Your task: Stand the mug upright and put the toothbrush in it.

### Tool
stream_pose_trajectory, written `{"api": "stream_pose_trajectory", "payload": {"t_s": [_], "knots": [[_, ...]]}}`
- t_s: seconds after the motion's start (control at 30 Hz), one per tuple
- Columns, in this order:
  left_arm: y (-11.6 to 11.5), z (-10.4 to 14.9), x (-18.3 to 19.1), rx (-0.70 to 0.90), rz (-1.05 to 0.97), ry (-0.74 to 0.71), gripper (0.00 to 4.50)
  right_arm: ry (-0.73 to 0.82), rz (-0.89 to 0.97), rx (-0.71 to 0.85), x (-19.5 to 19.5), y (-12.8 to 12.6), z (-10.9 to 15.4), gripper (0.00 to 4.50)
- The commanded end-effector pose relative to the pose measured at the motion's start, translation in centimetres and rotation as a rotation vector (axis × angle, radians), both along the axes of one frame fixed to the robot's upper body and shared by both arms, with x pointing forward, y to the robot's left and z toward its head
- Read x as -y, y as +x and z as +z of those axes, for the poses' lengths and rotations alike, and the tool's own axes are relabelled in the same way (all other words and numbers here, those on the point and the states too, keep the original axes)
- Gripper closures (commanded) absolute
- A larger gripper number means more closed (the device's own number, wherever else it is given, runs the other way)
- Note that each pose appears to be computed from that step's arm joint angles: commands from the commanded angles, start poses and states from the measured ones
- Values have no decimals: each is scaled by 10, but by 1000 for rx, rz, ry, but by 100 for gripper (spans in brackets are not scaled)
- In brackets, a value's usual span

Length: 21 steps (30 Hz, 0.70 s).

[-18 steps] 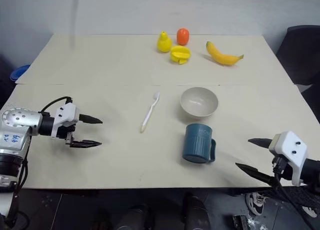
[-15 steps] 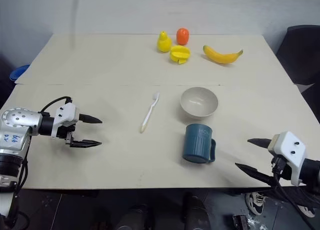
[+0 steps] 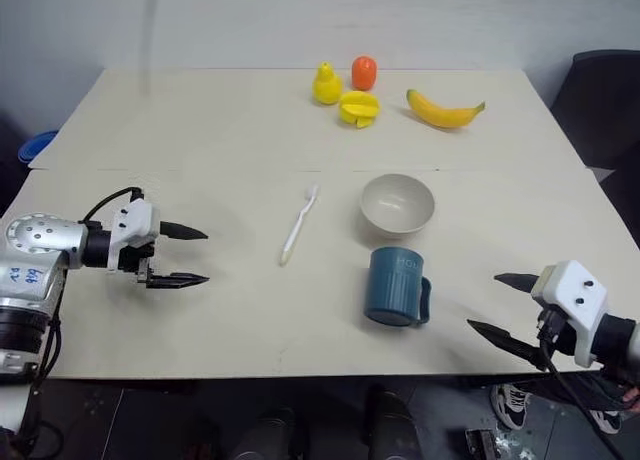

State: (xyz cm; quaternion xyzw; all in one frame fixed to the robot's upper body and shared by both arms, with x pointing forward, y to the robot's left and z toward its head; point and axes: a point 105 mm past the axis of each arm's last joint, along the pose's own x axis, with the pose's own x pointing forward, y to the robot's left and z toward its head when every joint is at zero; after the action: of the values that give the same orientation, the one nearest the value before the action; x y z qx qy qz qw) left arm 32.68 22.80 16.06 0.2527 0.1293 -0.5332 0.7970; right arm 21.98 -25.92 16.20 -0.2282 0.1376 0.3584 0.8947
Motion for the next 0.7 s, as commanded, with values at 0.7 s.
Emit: {"api": "stream_pose_trajectory", "payload": {"t_s": [0.7], "knots": [[-24, 95, 80, 98, -491, -3, 0, -148, 204, 59, -139, 150, 73, 130]]}}
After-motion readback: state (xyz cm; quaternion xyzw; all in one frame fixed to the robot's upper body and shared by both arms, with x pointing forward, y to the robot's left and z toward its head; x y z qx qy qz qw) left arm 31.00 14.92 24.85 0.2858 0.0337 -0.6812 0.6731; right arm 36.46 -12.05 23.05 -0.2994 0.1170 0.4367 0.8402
